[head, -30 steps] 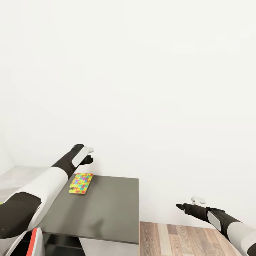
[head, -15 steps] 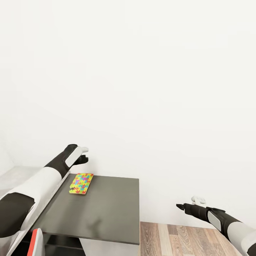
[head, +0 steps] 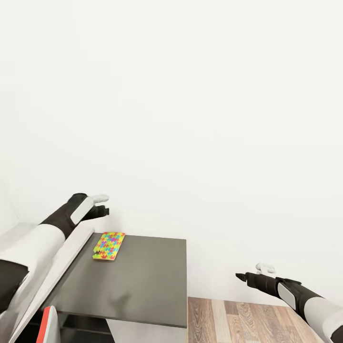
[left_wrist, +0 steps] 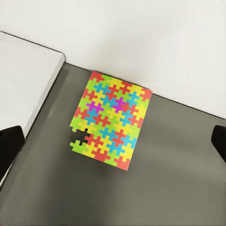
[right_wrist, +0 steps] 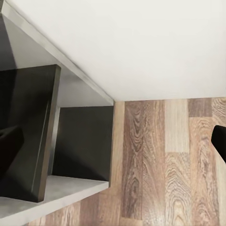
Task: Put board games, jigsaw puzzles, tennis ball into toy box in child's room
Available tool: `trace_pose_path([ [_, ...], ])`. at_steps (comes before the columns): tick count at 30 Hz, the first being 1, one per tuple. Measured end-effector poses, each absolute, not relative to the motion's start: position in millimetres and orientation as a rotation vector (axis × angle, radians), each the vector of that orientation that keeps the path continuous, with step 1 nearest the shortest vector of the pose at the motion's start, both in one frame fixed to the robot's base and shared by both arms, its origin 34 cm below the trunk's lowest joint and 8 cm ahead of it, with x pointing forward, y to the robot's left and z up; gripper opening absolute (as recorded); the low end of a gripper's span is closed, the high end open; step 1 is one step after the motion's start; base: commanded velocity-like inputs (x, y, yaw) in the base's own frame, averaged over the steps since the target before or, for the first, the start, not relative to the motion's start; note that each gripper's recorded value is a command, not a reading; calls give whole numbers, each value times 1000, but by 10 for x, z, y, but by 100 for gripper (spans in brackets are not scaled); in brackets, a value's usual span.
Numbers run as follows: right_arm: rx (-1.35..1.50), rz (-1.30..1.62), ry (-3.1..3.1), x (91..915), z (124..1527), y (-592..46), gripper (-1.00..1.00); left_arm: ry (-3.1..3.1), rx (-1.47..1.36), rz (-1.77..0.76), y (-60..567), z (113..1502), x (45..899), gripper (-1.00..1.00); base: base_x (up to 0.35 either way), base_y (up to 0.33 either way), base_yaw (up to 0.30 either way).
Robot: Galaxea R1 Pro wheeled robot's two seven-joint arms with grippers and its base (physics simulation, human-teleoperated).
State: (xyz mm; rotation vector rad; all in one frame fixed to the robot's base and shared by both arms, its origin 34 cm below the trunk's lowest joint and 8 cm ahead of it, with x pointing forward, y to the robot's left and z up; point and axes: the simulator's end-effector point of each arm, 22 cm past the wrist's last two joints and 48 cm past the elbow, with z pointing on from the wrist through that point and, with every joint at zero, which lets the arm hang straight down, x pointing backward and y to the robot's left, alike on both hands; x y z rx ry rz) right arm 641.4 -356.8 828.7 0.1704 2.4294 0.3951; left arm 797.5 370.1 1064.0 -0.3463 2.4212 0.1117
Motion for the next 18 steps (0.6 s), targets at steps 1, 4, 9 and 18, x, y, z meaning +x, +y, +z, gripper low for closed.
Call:
trace_pose_path([
  [1, 171, 395, 2429, 6414, 8287, -3567, 100, 2406, -330, 119, 3734, 10666, 7999, 100, 0, 0, 0],
  [4, 171, 395, 2429, 6414, 8287, -3567, 100, 2367, -286, 133, 3780, 10731, 8068, 100, 0, 0, 0],
  [9, 171, 395, 2429, 6414, 8287, -3571, 100, 2353, -215, 123, 3791, 10681, 8105, 100, 0, 0, 0],
  [18, 170, 395, 2428, 6415, 8291, -3575, 100, 2308, -173, 89, 3827, 10566, 8158, 100, 0, 0, 0],
])
